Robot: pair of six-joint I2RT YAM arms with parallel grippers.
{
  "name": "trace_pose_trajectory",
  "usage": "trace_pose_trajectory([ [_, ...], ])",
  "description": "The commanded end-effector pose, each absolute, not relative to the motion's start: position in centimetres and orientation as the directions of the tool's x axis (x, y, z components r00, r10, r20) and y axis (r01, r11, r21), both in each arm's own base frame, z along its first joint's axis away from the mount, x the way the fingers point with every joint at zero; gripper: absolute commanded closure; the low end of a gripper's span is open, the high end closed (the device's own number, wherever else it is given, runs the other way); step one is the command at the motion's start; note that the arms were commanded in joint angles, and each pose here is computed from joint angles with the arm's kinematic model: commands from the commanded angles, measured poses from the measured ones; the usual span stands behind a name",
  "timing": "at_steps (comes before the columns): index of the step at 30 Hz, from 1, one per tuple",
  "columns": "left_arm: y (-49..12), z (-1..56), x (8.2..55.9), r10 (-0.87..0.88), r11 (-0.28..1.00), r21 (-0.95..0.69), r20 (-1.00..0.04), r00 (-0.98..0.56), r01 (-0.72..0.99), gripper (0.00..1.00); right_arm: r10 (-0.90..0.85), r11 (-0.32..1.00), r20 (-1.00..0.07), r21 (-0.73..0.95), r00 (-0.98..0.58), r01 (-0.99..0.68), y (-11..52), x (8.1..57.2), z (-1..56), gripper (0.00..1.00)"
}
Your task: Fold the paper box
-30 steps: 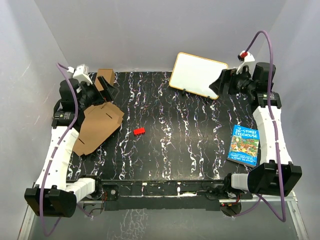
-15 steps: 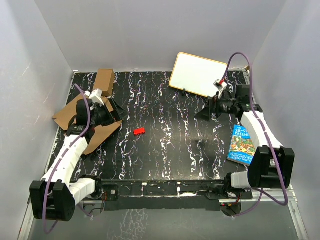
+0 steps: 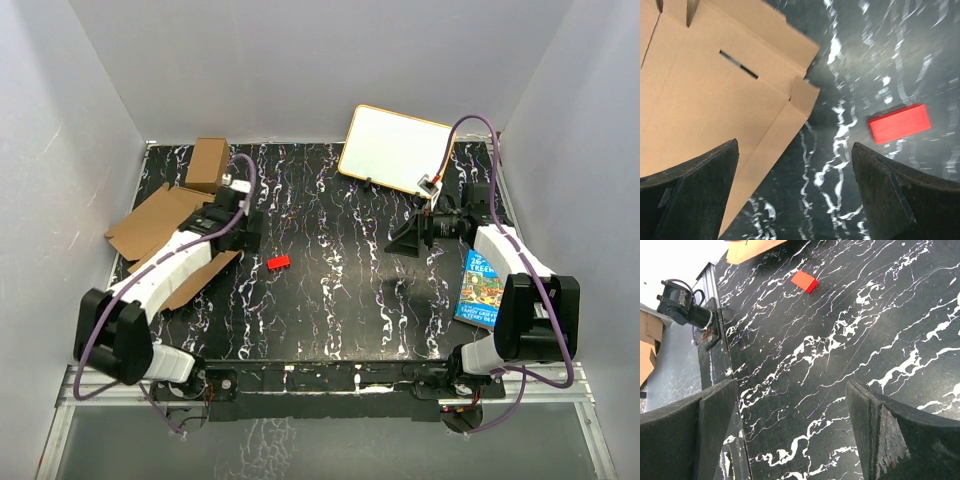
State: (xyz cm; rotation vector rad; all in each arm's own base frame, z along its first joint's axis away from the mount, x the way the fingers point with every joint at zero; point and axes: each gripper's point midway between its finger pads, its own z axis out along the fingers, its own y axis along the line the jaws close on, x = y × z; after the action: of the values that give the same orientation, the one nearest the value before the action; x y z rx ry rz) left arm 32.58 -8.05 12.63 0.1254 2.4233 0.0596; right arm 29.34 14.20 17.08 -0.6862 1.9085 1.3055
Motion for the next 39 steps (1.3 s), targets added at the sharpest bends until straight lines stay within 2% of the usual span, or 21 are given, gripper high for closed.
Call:
trace_pose_trajectory([
  [1,-3.7,12.5,31.1,0.347,0.879,0.469,-0.51,-0.787,0.083,0.08,-0.037,0.28,-0.873,0.458,-0.486,-0.844,14.7,29.8,18.1,0.02],
  [8,-4.3,9.7,30.5,0.44,0.844,0.508,-0.477,-0.761,0.169,0.13,-0.042,0.283,-0.87,0.462,-0.492,-0.841,14.6,30.1,17.4,0.02],
  [15,-5.2,7.6,30.5,0.467,0.847,0.477,-0.46,-0.755,0.234,0.2,-0.044,0.256,-0.871,0.464,-0.49,-0.848,14.8,29.8,17.0,0.01],
  [21,-5.5,7.0,30.4,0.475,0.849,0.465,-0.458,-0.751,0.253,0.23,-0.082,0.18,-0.916,0.373,-0.392,-0.91,15.9,28.2,17.0,0.02],
  [33,-4.0,5.6,30.3,0.485,0.824,0.51,-0.413,-0.771,0.245,0.28,-0.091,0.165,-0.921,0.361,-0.379,-0.918,16.2,27.9,16.9,0.02],
  [37,-2.7,4.5,30.5,0.439,0.829,0.524,-0.388,-0.81,0.198,0.33,-0.094,0.151,-0.921,0.363,-0.379,-0.92,16.5,27.7,17.0,0.02],
  [39,-2.1,4.2,30.6,0.418,0.823,0.54,-0.368,-0.831,0.175,0.43,-0.094,0.144,-0.922,0.362,-0.376,-0.921,16.7,27.6,17.1,0.01],
])
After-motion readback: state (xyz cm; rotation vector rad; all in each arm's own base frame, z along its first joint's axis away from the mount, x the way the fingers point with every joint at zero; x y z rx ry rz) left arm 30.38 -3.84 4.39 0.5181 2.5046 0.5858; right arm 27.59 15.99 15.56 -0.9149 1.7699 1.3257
